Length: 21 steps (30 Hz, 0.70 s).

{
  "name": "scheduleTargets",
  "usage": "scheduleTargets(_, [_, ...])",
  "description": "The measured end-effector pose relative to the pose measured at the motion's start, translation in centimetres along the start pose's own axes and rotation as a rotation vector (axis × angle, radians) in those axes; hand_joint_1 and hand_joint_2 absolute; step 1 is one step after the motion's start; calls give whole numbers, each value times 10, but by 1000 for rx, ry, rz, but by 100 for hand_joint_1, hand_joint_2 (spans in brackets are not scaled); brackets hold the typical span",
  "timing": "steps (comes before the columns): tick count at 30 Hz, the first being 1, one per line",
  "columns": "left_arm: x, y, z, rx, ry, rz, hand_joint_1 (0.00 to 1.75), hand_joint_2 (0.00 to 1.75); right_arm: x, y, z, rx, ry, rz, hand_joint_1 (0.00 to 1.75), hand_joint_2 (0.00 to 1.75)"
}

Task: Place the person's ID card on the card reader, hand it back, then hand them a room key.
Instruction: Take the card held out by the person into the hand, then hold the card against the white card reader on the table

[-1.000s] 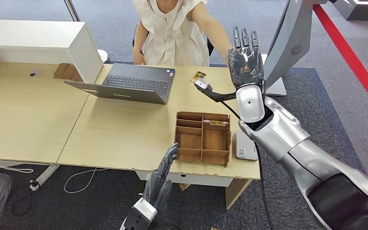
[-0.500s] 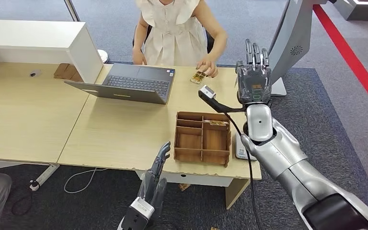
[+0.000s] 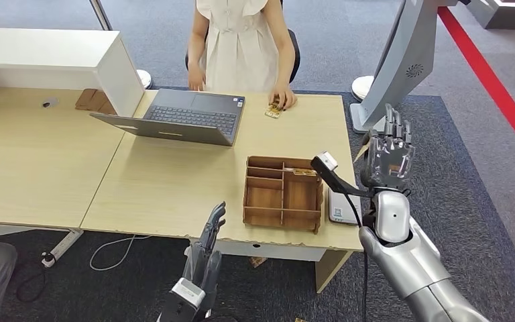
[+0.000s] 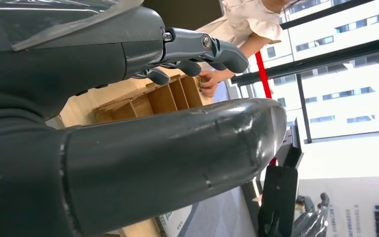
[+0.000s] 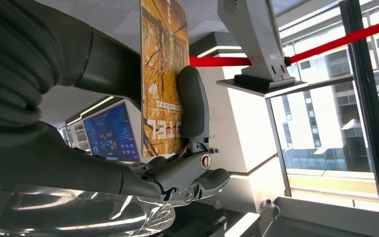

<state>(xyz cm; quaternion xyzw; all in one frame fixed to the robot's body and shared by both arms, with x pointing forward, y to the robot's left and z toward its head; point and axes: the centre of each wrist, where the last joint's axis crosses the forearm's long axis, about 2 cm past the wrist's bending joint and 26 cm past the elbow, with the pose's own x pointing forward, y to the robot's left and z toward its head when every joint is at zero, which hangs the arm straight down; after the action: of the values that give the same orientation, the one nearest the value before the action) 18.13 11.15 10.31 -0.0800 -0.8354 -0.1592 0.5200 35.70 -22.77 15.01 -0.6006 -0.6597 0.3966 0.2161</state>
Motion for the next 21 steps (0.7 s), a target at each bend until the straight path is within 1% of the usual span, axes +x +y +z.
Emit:
scheduleTargets(8, [0,4,6,33,5,5,0,0,-18,6,28,48,24,28,175,175])
scheduleTargets(15, [1,6,11,53,5,-8,0,0,-22,7,31,71,16,9,175,175])
scheduleTargets(21, [3,8,12,66,4,-12,0,0,-13,12,33,105,-21,-31,175,175])
